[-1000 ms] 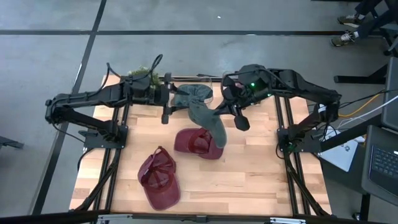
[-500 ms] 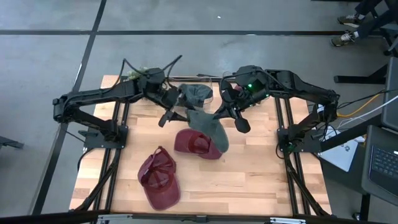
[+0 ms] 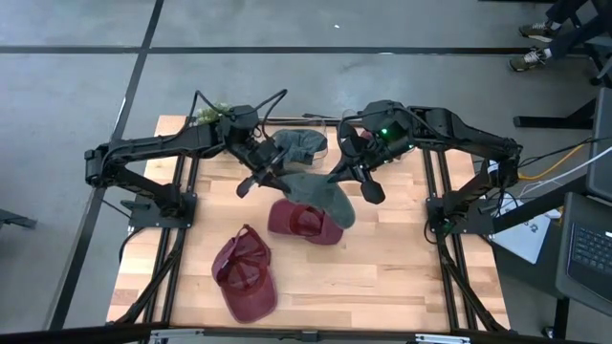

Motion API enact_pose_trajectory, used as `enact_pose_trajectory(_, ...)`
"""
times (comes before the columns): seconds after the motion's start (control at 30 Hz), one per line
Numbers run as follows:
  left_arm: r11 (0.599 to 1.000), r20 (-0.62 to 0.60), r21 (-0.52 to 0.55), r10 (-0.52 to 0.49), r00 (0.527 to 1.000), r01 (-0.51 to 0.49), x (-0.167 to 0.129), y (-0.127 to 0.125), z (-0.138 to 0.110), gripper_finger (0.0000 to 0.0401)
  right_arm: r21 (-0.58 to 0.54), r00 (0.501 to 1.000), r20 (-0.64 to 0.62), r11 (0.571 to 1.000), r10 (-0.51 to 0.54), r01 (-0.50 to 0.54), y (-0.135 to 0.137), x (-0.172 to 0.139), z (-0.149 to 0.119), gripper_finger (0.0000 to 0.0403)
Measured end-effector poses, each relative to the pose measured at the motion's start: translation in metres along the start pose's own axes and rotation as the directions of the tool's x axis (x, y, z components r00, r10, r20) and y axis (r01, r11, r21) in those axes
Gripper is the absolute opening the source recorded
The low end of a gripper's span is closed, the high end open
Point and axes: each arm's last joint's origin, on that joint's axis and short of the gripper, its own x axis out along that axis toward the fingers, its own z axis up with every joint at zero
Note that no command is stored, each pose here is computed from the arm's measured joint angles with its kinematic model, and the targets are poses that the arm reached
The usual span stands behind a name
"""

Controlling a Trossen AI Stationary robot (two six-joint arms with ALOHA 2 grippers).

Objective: Pick & Place hat
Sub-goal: Put the gray cap on the gray cap in the left transparent bin

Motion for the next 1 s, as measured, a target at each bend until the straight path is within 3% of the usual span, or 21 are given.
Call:
enact_pose_trajectory(0.07,1.000,0.003,-0.018,-0.025,1.000,0.025,0.000,-0.001,0.000,0.0014,0.000,1.000,-0.001,1.000,-0.006,0.006,0.000,0.000,0.000,0.0026)
enact_pose_trajectory(0.37,0.975,0.012,-0.195,-0.103,0.995,0.104,-0.001,-0.002,0.000,0.0009,0.064,0.999,-0.040,0.997,-0.033,0.035,-0.002,0.004,-0.003,0.0045)
enact_pose_trajectory(0.67,0.930,0.009,-0.362,-0.064,0.998,0.063,-0.002,-0.001,0.000,0.0010,0.194,0.992,-0.117,0.978,-0.057,0.079,-0.014,0.002,-0.013,0.0184)
enact_pose_trajectory(0.83,0.847,0.015,-0.528,0.082,0.997,-0.062,-0.002,0.004,0.002,0.0011,0.194,0.968,-0.182,0.958,-0.174,0.209,-0.025,-0.002,-0.019,0.0260)
enact_pose_trajectory(1.0,0.711,0.080,-0.685,0.288,0.954,-0.157,-0.004,0.010,0.011,0.0011,0.152,0.906,-0.231,0.907,-0.353,0.393,-0.034,0.003,-0.020,0.0290)
